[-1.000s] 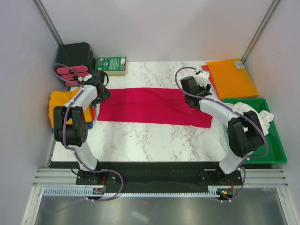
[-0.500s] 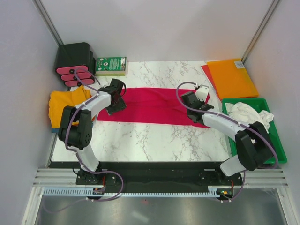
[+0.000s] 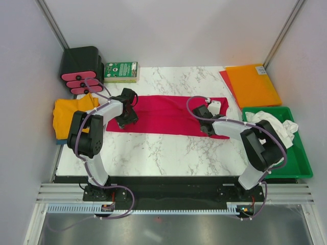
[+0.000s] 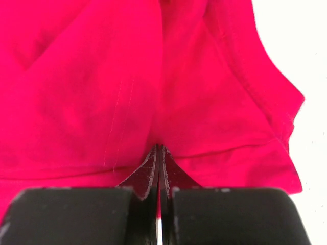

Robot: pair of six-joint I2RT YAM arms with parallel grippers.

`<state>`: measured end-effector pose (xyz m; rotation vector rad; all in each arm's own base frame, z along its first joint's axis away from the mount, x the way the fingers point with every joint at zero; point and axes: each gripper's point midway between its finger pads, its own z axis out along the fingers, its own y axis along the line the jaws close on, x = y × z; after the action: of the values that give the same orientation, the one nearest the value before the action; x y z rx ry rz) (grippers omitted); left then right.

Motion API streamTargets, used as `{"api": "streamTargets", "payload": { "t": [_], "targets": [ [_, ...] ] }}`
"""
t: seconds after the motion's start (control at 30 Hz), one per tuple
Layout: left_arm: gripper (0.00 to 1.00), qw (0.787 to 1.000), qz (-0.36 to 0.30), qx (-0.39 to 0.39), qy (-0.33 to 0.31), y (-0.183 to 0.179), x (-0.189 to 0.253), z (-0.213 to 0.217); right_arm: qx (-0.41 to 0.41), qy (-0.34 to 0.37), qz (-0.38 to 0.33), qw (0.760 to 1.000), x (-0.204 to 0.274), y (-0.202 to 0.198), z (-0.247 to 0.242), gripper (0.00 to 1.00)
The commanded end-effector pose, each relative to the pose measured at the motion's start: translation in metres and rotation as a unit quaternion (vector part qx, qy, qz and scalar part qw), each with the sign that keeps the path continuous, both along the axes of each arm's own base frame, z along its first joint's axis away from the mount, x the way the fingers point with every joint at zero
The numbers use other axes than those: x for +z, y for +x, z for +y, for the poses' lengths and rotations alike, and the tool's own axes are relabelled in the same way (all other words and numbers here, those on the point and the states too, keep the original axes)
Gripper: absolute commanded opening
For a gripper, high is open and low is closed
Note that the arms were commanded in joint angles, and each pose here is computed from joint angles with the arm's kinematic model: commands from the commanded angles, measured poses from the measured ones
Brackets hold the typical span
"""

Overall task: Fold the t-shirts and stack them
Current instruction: Fold the tshirt

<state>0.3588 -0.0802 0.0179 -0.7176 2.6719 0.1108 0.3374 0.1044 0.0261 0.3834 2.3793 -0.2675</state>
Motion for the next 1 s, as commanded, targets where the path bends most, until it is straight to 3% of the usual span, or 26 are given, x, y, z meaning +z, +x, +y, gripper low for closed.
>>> {"api": "streamTargets", "payload": {
  "t": [0.0, 0.6, 0.97],
  "targets": [
    [0.65, 1.000, 0.008, 0.014, -0.015, 0.000, -0.013, -0.005, -0.004, 0.014, -0.018, 1.000, 0.002, 0.020, 0.012, 0.00],
    [0.64, 1.000, 0.017, 0.009, -0.014, -0.003, -0.021, -0.005, -0.003, -0.007, -0.073, 0.997, 0.041, 0.074, 0.025, 0.00],
    [0.64, 0.999, 0.030, -0.001, -0.013, -0.009, -0.031, -0.013, 0.000, 0.023, -0.102, 0.995, 0.041, 0.160, 0.056, 0.00]
  ]
}}
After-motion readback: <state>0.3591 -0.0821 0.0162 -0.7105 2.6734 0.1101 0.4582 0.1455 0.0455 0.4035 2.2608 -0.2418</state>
